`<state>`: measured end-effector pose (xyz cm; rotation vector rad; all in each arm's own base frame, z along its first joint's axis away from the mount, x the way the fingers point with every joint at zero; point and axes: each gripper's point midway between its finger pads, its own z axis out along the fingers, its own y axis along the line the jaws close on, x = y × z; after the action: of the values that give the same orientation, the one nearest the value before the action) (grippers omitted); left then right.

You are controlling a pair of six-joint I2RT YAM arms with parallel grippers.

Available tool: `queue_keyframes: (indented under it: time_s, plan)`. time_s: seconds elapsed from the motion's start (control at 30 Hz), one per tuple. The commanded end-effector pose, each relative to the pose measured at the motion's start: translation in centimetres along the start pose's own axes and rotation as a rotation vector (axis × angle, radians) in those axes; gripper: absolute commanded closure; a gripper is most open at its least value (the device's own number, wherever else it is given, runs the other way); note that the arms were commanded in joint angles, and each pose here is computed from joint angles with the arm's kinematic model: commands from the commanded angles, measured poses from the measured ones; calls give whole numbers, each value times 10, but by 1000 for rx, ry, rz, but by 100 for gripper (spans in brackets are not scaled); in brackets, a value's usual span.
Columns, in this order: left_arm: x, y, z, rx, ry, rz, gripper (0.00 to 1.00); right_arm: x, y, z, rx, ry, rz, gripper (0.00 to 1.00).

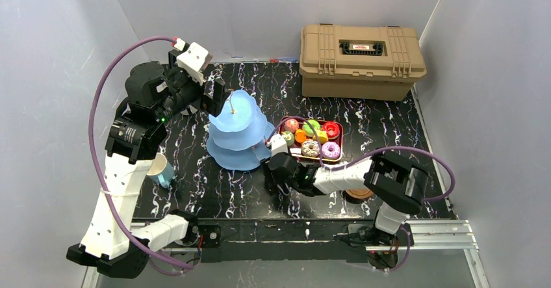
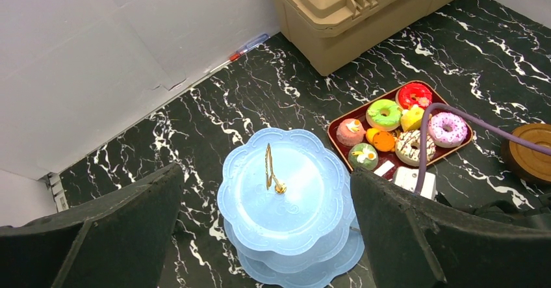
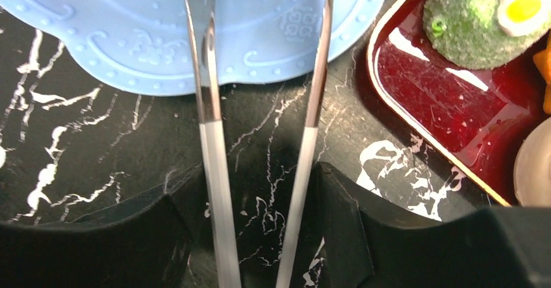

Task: Serve the afternoon tea
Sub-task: Pick up the clamp from the center of the board.

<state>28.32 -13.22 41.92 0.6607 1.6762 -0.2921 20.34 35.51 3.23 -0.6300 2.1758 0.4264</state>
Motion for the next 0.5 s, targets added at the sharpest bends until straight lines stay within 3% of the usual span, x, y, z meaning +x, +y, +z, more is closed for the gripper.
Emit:
queue_keyframes:
  time_s: [0.0,0.47]
  plan:
    - [-11,1,-11,-16,-30,24,2,0,-6,2,15,-79,-6,32]
    - [-11,1,-15,-16,-28,29,2,19,-2,-11,9,-255,-96,37]
